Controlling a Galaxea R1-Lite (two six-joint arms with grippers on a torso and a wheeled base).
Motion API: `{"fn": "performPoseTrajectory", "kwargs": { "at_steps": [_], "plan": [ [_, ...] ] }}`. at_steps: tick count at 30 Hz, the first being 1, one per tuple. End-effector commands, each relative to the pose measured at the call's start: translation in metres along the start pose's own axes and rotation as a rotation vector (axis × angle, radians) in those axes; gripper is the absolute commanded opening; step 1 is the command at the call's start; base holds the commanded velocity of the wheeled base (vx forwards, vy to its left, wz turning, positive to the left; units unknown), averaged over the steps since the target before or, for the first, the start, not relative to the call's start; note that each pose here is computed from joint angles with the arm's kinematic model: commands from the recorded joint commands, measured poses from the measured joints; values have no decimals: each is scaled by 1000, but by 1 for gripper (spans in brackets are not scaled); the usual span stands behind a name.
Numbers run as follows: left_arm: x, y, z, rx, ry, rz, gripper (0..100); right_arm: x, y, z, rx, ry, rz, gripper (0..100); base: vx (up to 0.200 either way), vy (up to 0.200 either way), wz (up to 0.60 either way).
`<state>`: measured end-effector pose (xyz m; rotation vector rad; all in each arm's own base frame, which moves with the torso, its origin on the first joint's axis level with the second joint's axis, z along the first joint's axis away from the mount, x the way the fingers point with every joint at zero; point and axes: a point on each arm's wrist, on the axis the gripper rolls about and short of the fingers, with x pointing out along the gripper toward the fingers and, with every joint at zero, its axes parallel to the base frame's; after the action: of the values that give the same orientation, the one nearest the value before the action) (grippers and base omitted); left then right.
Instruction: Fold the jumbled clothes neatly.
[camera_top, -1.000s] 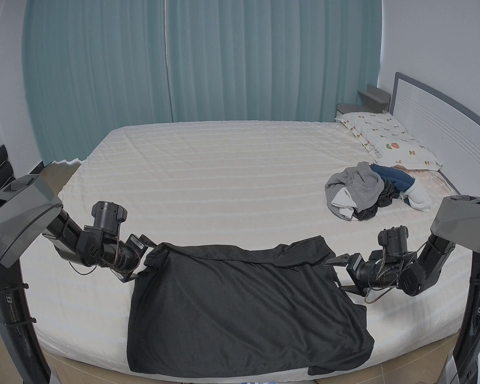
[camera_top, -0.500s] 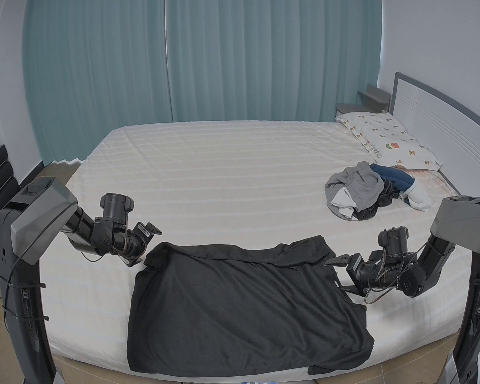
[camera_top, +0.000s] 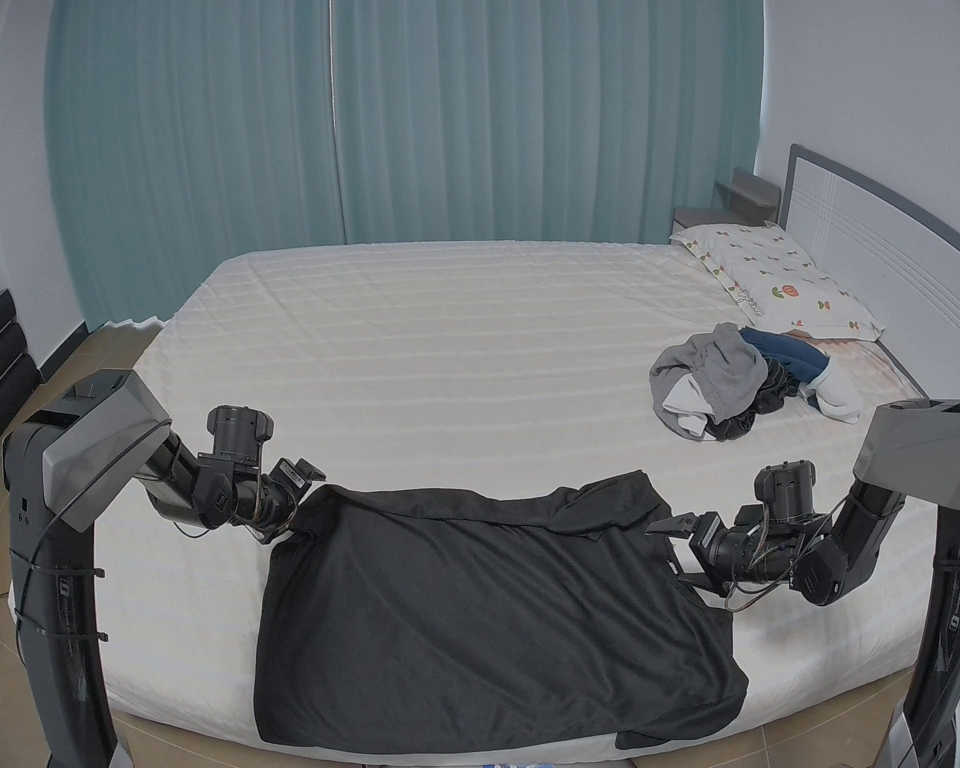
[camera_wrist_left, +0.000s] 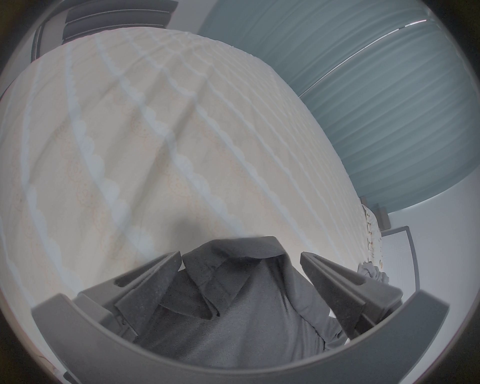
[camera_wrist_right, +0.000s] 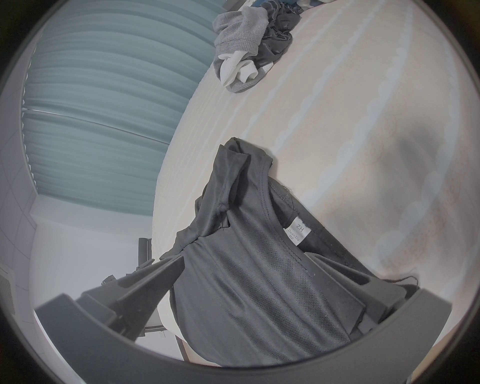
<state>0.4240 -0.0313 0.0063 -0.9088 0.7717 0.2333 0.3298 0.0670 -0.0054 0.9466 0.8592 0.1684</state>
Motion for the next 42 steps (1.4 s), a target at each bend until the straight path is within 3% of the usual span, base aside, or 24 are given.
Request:
{"fn": "performPoseTrajectory", "kwargs": {
  "at_steps": [1,12,13,17,28,34,42],
  "plan": [
    [2,2,-3,3,2,13,100,1,-2,-1,2,5,-5,100,0,0,0],
    [3,5,-4,7,5,22,100,1,-1,-1,1,4,-4,100,0,0,0],
    [3,5,-4,7,4,21,0,1,-1,-1,1,4,-4,100,0,0,0],
    [3,4,-3,5,-6,22,0,1,-1,-1,1,3,-5,100,0,0,0],
    [18,4,17,-20,-248,-53,0,1,-2,-1,2,2,-6,100,0,0,0],
    [27,9,28,-28,-330,-125,0,1,-1,-1,1,3,-5,100,0,0,0],
    [41,14,41,-40,-367,-138,0,1,-2,-1,1,4,-6,100,0,0,0]
  ]
}}
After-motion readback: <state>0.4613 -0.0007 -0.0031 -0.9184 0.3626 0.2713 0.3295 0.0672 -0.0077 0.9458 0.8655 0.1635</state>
